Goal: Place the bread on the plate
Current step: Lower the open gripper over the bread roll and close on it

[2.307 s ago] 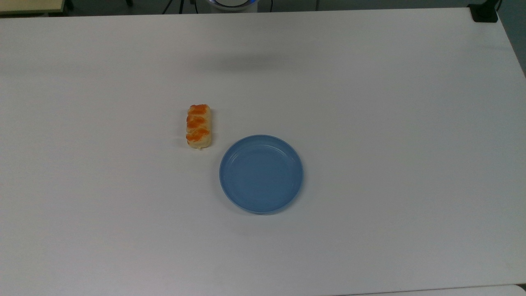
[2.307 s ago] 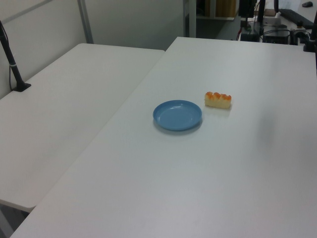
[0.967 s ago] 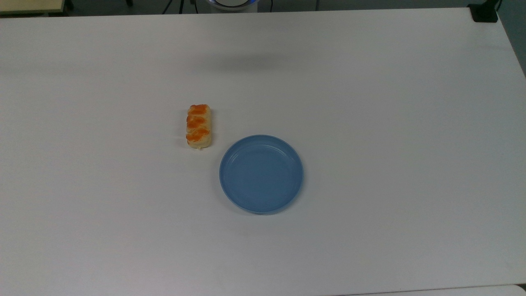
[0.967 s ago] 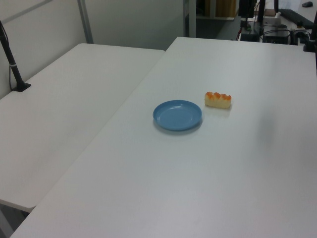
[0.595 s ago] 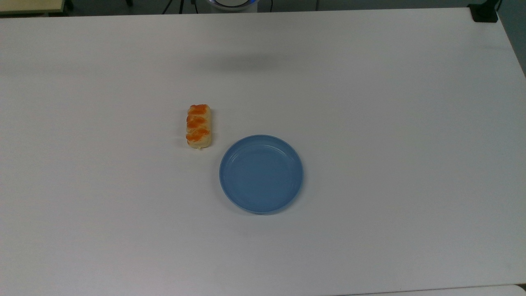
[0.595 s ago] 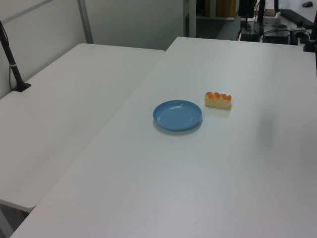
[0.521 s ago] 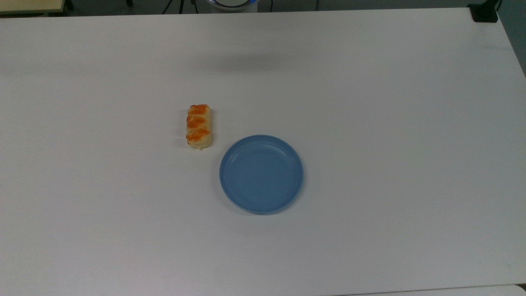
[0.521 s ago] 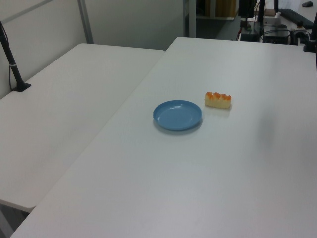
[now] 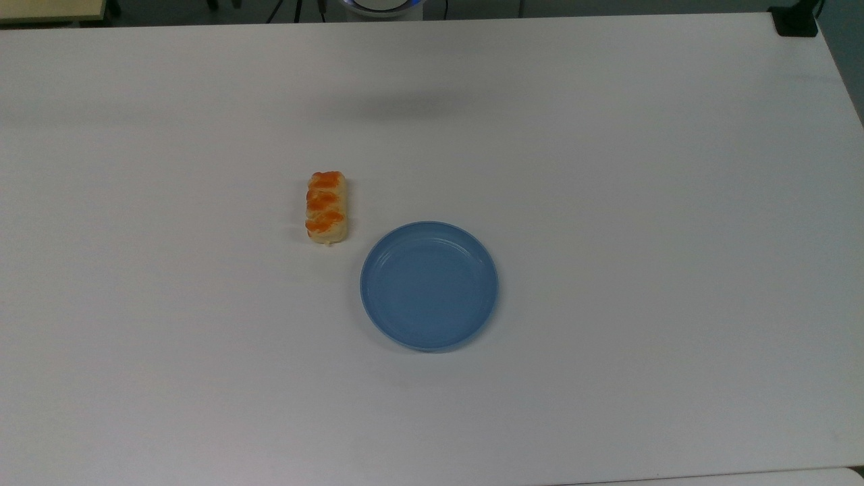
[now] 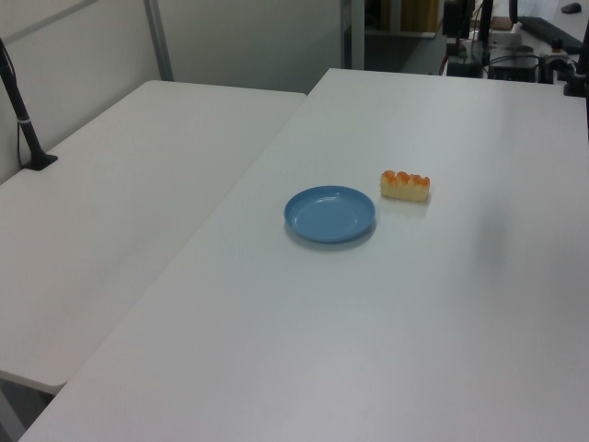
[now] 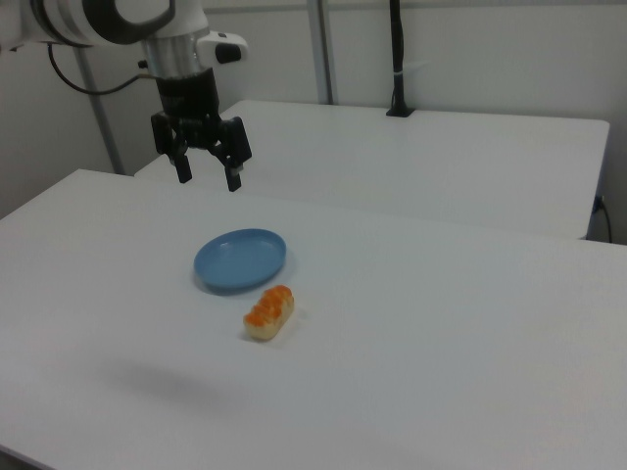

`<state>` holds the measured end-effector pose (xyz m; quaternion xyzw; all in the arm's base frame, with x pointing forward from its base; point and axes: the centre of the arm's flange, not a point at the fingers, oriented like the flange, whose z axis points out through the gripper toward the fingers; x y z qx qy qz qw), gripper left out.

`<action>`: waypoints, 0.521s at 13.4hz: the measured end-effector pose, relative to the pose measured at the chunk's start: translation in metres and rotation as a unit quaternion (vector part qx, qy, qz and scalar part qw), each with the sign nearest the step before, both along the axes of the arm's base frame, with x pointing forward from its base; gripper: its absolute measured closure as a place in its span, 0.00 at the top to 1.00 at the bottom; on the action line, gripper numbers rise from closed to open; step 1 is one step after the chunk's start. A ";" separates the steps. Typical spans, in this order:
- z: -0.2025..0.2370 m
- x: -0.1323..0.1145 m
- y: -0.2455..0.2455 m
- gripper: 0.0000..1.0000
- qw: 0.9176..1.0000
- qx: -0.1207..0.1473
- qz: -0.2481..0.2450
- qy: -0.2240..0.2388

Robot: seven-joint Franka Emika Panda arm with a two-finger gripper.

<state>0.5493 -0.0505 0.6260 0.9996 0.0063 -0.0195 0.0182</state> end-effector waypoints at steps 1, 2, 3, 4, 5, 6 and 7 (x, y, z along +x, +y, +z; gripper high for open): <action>-0.005 0.003 0.001 1.00 1.000 0.003 0.008 0.004; -0.012 0.007 0.002 1.00 1.000 0.007 0.012 0.005; -0.019 0.013 0.002 1.00 1.000 0.009 0.016 0.003; -0.028 0.018 0.002 1.00 1.000 0.010 0.017 0.002; -0.039 0.024 0.002 1.00 1.000 0.010 0.018 0.004; -0.053 0.029 0.002 1.00 1.000 0.009 0.019 0.007; -0.075 0.038 0.002 1.00 1.000 0.008 0.020 0.007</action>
